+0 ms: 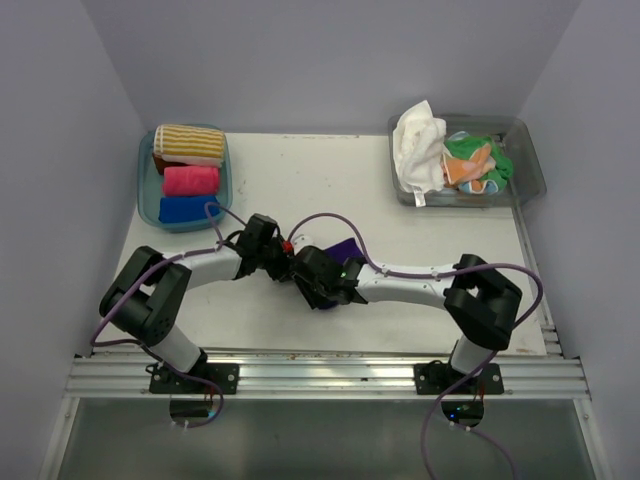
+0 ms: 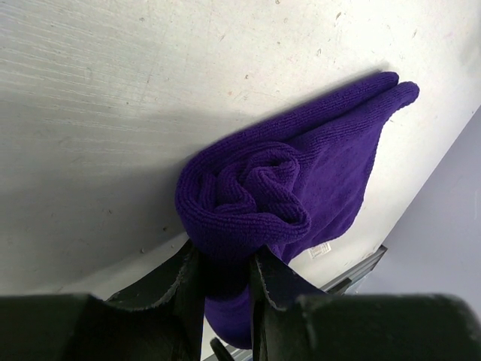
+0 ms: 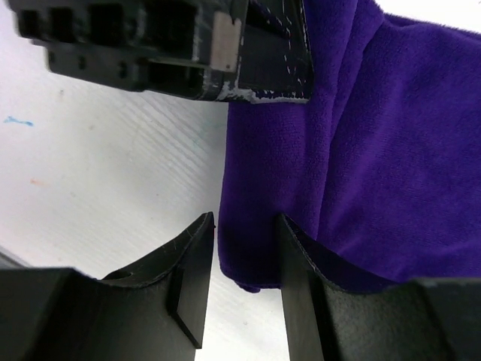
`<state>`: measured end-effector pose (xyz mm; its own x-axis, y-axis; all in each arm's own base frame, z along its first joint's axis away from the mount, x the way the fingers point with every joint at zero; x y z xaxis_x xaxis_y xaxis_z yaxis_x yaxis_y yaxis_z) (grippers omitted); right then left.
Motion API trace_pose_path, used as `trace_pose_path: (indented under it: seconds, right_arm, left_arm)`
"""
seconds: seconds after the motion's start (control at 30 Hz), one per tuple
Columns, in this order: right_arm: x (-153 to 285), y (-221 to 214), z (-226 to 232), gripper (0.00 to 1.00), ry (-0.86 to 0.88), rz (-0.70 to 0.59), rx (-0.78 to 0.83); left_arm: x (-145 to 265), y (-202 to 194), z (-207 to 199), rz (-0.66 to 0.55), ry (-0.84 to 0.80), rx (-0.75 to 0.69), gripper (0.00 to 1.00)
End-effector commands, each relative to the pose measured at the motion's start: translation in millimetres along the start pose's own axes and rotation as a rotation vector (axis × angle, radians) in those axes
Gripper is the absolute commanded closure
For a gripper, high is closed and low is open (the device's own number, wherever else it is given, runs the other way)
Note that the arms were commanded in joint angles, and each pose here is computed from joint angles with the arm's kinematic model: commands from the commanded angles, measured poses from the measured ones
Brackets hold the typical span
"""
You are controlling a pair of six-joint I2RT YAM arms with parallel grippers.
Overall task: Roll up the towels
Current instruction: Roll the towel
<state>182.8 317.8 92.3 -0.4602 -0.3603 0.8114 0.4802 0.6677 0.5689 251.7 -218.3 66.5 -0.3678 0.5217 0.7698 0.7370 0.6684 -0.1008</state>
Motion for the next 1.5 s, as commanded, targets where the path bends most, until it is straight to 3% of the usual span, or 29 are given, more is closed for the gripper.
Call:
trace_pose_path:
  seconds: [0.0,0.63,0.73,0.77,0.8,0.87,1.23,1.33,1.47]
  right_arm:
    - [-11.0,-8.4,1.9,0.58,-0.017,0.006,-0.030]
    - [-22.7,-26.0,-6.6,0.54,-0.349,0.075,0.067]
    - [-29.4,-35.5,-10.4,0.66,-0.399,0.111,0.057]
    - [-31.1,-36.6,-10.6,0.80,-0.407,0.115,0.043]
    - [-33.1,-38.3,-10.4,0.88,-0.406,0.116,0.037]
    - [-35.8,-41.8,-7.2,1.00,-0.361,0.105,0.014]
    - [-18.7,-29.4,-12.1,1.00,0.129,-0.097,-0.261]
    - [-12.6,-26.0,-12.2,1.00,0.239,-0.129,-0.288]
    - [-5.6,-21.2,-8.1,1.00,0.371,-0.158,-0.346]
  left_arm:
    - [5.4,2.1,8.6,-0.037,0.063,-0.011,0.85]
    - [9.0,1.6,4.2,-0.040,0.062,-0.004,0.85]
    - [9.5,1.1,4.6,-0.038,0.065,-0.001,0.84]
    - [10.1,1.2,2.6,-0.040,0.055,0.004,0.83]
    - [10.5,-0.1,4.6,-0.036,0.046,0.005,0.82]
    - [12.8,-2.4,0.4,-0.025,0.008,0.008,0.78]
    - [30.1,-7.8,-9.3,-0.012,-0.091,-0.035,0.23]
    - [28.8,-7.5,-10.8,-0.010,-0.088,-0.053,0.18]
    - [25.9,-8.2,-15.1,0.008,-0.113,-0.068,0.19]
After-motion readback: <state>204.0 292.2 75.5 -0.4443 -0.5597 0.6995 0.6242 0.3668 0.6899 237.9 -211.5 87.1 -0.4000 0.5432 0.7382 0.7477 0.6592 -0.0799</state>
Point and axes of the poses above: each gripper's point midway between its finger pads, its own x axis back along the fingers, its own z axis along the line the jaws close on, y = z × x, the point moved 5 cm from there along x, back along the fingers, and after that the axes turned 14 degrees about x, right-handed, at the moved point
